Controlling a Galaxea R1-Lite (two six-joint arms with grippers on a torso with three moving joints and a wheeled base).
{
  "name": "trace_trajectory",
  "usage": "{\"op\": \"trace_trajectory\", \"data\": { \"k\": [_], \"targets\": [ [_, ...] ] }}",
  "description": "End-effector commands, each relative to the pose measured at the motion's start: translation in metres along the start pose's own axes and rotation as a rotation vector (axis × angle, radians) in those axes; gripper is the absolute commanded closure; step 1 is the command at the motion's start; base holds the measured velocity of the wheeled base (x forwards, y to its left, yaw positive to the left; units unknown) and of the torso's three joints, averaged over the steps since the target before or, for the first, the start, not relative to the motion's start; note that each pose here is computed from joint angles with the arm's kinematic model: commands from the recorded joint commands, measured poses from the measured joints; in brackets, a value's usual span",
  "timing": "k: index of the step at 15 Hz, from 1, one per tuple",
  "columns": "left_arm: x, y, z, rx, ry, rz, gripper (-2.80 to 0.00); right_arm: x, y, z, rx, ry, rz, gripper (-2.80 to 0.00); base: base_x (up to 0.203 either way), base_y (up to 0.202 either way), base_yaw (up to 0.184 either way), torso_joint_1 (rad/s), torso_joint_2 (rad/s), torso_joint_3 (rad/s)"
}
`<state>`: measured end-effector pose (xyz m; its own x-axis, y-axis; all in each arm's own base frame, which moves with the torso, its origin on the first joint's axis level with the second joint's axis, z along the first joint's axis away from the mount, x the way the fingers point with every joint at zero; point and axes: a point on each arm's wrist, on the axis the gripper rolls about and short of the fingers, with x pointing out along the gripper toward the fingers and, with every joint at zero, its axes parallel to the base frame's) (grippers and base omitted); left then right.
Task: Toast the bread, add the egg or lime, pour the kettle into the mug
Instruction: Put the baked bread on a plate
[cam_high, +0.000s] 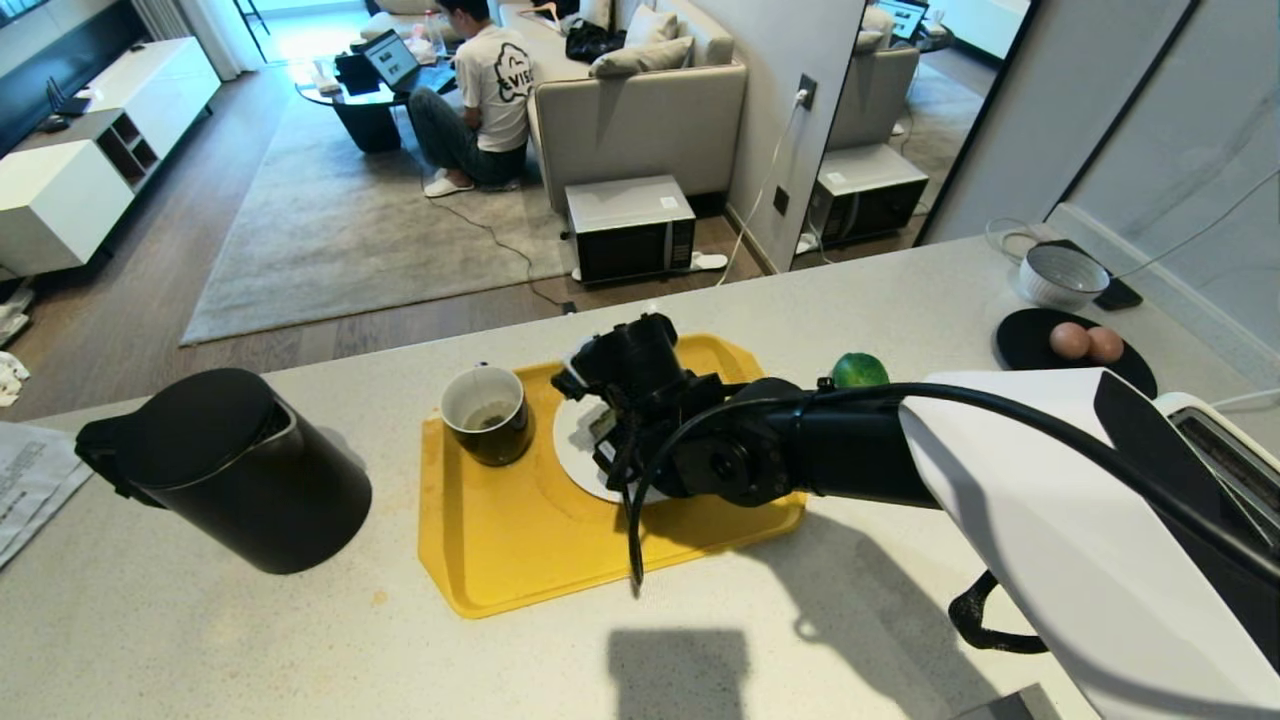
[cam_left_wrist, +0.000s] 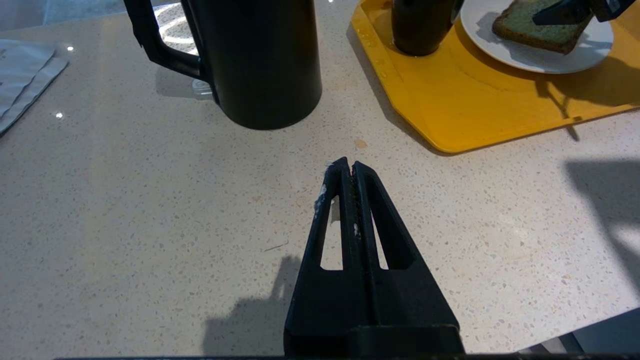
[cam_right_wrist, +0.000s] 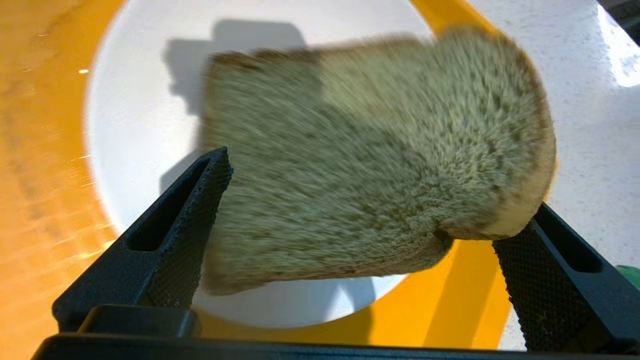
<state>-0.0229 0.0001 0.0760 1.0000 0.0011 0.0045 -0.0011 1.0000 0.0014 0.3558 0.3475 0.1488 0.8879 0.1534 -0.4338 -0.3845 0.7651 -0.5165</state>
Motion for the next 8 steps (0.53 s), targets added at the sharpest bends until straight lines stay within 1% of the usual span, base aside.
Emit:
{"op": "trace_trajectory", "data": {
  "k": [1, 2, 5, 8],
  "targets": [
    [0.0000, 0.0000, 0.0002, 0.000, 0.000, 0.000, 0.00, 0.0004, -0.0063, 0.0009, 0.014, 0.000, -0.026, -2.80, 0.000, 0.000, 0.000, 0.000, 0.00, 0.000],
    [0.0001, 0.0000, -0.0002, 0.000, 0.001, 0.000, 0.00, -0.0002, -0.0071, 0.0014, 0.018, 0.003, -0.045, -2.80, 0.000, 0.000, 0.000, 0.000, 0.00, 0.000],
    [0.0001, 0.0000, -0.0001, 0.000, 0.001, 0.000, 0.00, 0.0015, -0.0076, 0.0063, 0.049, -0.047, -0.068, -2.80, 0.000, 0.000, 0.000, 0.000, 0.00, 0.000],
    [0.0000, 0.0000, 0.0001, 0.000, 0.000, 0.000, 0.00, 0.0011, -0.0070, 0.0065, 0.048, -0.047, -0.069, -2.80, 0.000, 0.000, 0.000, 0.000, 0.00, 0.000]
  ]
}}
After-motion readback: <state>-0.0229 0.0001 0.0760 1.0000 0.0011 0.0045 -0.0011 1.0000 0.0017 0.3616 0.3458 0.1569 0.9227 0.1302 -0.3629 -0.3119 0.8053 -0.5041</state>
